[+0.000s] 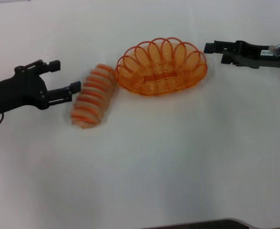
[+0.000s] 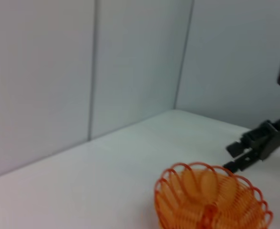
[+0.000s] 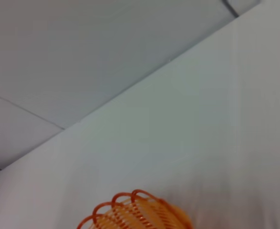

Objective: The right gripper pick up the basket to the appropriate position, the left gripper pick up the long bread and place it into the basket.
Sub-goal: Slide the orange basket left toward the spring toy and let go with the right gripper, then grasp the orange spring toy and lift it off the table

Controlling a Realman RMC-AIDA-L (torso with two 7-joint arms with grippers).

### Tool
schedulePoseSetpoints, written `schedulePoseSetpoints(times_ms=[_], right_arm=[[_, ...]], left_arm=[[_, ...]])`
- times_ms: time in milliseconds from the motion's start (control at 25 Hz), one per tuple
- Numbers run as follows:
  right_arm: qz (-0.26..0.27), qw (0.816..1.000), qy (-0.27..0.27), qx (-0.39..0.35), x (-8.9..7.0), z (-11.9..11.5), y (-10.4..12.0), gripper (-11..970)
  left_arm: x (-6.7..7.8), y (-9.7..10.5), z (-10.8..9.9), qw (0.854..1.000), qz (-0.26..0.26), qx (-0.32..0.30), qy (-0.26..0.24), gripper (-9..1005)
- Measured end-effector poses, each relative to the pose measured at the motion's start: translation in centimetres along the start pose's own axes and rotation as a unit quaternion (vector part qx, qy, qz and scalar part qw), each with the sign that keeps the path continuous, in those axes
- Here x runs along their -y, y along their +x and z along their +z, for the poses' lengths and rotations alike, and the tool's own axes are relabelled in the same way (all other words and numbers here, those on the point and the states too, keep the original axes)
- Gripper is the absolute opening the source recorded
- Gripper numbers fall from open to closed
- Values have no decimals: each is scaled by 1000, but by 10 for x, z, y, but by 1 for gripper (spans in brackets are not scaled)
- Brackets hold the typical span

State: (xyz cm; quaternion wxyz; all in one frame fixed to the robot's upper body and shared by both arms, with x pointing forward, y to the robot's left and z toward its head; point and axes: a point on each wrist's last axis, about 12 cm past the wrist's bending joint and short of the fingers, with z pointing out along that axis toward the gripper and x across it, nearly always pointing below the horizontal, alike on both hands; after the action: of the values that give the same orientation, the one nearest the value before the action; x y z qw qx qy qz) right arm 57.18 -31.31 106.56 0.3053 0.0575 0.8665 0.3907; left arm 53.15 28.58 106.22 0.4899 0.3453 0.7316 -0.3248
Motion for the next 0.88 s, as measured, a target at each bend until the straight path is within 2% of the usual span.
schedulePoseSetpoints(times_ms=[240,520,720,760,800,840,880], right_arm=[[-47,996,-35,62,1,-25,-7,939],[-171,975,-62,131,0,-51,-9,938],[-233,957,-53,166,4,-62,-10,936],[-259,947,-59,181,3,-66,-9,936],[-259,947,-59,181,3,-66,-9,936],[-271,942,-62,189,2,-68,-9,936],[-279,938,-63,196,1,-69,-9,936]], left_arm=[[-3,0,-6,999,-22,33,-32,854],[-2,3,-5,995,-74,48,-41,853],[-2,0,-1,985,-159,50,-30,853],[-4,-1,-1,983,-177,48,-27,853],[-5,-3,-1,978,-202,45,-22,853],[-5,-3,-1,978,-202,45,-22,854],[-6,-6,-3,971,-234,38,-15,854]])
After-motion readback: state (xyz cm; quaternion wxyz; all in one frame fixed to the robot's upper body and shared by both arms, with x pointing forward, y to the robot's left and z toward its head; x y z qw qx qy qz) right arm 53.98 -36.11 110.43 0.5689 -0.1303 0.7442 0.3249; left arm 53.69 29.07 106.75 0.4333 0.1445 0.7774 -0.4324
